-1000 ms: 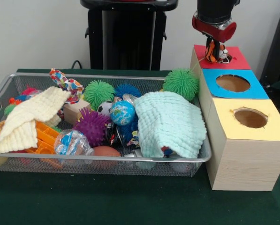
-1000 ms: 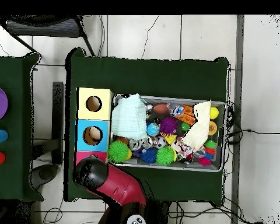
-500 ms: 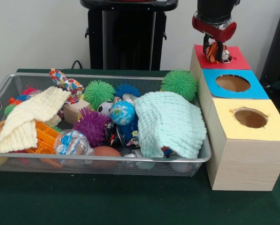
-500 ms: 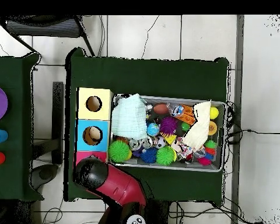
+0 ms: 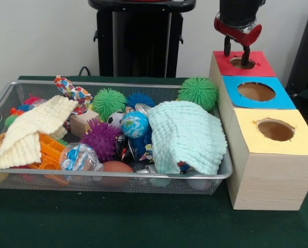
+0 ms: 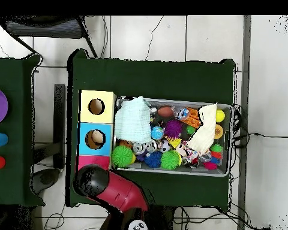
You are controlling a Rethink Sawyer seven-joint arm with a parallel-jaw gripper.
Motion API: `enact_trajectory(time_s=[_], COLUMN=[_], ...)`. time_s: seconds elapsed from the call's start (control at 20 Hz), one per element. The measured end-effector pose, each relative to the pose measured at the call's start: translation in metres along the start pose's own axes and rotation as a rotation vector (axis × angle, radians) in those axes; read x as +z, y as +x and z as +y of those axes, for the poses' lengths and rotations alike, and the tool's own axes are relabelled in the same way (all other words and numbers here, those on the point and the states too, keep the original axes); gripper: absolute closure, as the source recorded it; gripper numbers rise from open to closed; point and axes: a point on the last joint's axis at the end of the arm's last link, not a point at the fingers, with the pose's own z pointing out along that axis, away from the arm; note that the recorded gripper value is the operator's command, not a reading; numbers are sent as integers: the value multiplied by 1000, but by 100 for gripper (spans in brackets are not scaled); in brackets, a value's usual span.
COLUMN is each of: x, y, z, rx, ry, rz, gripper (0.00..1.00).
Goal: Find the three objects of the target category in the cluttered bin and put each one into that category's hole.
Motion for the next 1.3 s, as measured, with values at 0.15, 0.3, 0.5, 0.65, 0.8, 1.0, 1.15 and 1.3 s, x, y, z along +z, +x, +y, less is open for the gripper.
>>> enact_trajectory(time_s=[0.15,0.3,0.5,0.65,0.8,1.0,1.15,1.3], x=[0,0,0,-8,-21,-44,-69,-81], y=[-2,-2,-2,-3,-1,-2,-18,-31], z=[-1,-1,-2,-6,-8,-8,1,8], rx=[5,6,8,-14,-47,-88,-133,-153], ry=[0,2,8,38,72,106,108,100], rz=[5,10,21,53,84,104,49,-4], gripper=[0,0,0,0,0,0,0,0])
